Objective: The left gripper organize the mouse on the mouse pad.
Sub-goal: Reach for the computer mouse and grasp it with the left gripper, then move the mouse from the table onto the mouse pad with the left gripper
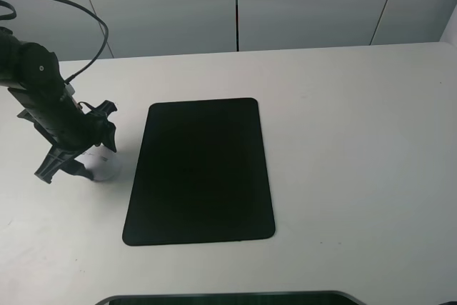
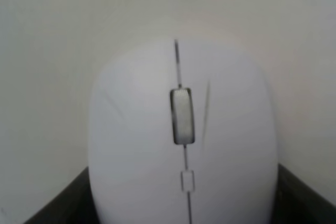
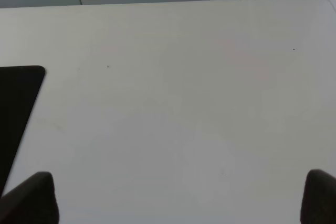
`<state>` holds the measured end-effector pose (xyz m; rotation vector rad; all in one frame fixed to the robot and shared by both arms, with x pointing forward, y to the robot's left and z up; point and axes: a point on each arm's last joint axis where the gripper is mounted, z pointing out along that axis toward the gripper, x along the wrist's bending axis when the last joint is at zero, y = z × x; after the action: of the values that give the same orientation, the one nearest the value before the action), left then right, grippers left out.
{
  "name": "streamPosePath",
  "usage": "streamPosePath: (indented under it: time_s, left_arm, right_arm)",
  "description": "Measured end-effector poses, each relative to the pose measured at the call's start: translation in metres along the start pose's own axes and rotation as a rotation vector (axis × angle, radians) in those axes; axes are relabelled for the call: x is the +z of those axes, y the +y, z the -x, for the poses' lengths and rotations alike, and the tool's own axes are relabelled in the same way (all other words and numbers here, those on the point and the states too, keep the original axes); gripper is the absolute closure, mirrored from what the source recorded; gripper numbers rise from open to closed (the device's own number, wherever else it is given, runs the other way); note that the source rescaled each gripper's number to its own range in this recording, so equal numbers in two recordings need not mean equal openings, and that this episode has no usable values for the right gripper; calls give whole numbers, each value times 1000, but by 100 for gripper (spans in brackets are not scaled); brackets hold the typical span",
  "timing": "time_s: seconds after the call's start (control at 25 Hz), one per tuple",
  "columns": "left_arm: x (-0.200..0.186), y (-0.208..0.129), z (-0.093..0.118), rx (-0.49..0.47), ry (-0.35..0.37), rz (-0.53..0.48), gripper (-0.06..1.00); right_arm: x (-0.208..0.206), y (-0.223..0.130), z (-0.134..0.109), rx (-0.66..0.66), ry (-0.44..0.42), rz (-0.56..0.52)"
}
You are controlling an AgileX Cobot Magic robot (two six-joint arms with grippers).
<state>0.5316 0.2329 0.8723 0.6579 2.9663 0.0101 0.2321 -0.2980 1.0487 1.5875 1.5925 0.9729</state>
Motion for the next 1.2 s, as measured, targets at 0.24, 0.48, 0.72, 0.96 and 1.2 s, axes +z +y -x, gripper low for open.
streamPosePath:
  time_s: [0.24, 0.48, 0.72, 0.96, 1.2]
  left_arm:
    - [-5, 1, 7, 149, 0, -4, 92]
    - [-22, 6, 29, 405, -17, 12, 92]
    - [-35, 8, 42, 646, -16, 17, 92]
    - [-43, 0, 53, 881, -32, 28, 92]
    - [-50, -14, 63, 1050, -63, 42, 92]
  right_arm:
    - [0, 0, 0, 0, 0, 0]
    - [0, 0, 0, 0, 0, 0]
    - [0, 0, 0, 0, 0, 0]
    - [0, 0, 0, 0, 0, 0]
    - [0, 0, 0, 0, 0, 0]
